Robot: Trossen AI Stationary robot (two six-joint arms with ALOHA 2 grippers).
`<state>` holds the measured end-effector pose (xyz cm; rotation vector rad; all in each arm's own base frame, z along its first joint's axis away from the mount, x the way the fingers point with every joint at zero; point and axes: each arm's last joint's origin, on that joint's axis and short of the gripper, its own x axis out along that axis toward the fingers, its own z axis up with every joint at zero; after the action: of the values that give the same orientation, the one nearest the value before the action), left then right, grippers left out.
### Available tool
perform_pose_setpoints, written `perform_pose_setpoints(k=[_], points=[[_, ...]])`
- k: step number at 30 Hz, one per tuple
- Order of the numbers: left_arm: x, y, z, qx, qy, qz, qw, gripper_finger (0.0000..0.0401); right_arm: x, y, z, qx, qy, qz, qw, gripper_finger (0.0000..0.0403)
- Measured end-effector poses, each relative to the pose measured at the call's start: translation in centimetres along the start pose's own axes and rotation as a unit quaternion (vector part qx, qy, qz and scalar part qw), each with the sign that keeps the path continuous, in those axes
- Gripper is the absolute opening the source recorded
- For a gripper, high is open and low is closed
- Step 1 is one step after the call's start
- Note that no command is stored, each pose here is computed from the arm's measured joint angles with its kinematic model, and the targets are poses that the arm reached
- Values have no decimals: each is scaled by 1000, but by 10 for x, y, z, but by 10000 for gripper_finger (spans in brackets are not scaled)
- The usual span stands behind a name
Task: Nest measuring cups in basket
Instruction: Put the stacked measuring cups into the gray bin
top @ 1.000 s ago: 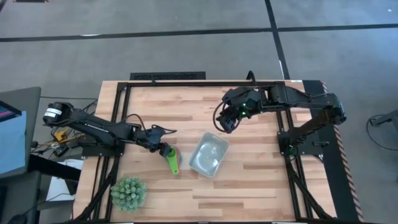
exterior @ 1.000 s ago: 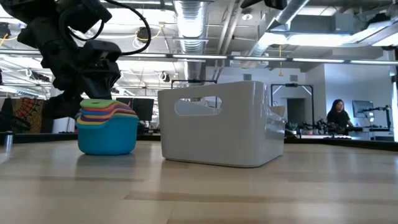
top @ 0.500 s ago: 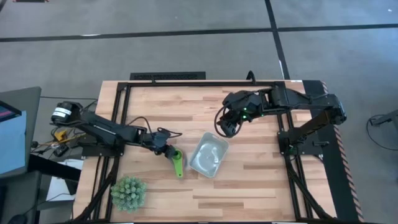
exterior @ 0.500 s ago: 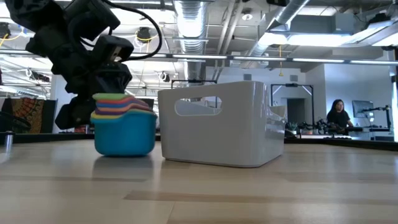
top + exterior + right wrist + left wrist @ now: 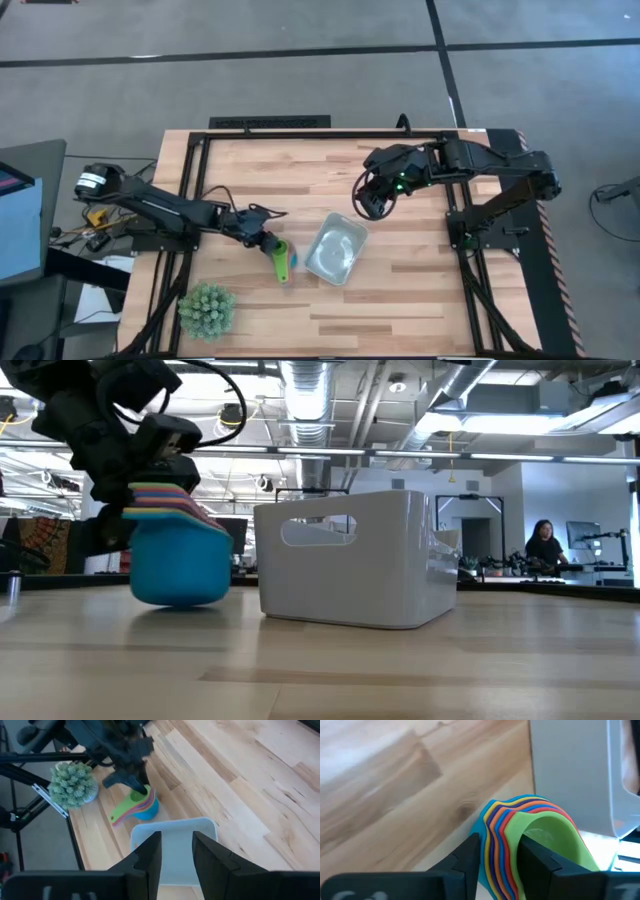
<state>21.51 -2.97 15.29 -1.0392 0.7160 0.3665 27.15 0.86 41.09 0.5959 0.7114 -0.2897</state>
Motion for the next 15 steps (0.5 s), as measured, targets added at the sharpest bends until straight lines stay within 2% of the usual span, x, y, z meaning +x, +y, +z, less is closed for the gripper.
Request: perform_pose_setpoints(k=[7, 15], points=[[-16, 0, 2, 1, -12, 2, 1000, 96, -11, -1, 1, 2, -15, 6, 1000, 128], [-32, -13, 8, 1, -30, -36, 999, 96, -22, -3, -1, 7, -22, 12, 1000, 128]])
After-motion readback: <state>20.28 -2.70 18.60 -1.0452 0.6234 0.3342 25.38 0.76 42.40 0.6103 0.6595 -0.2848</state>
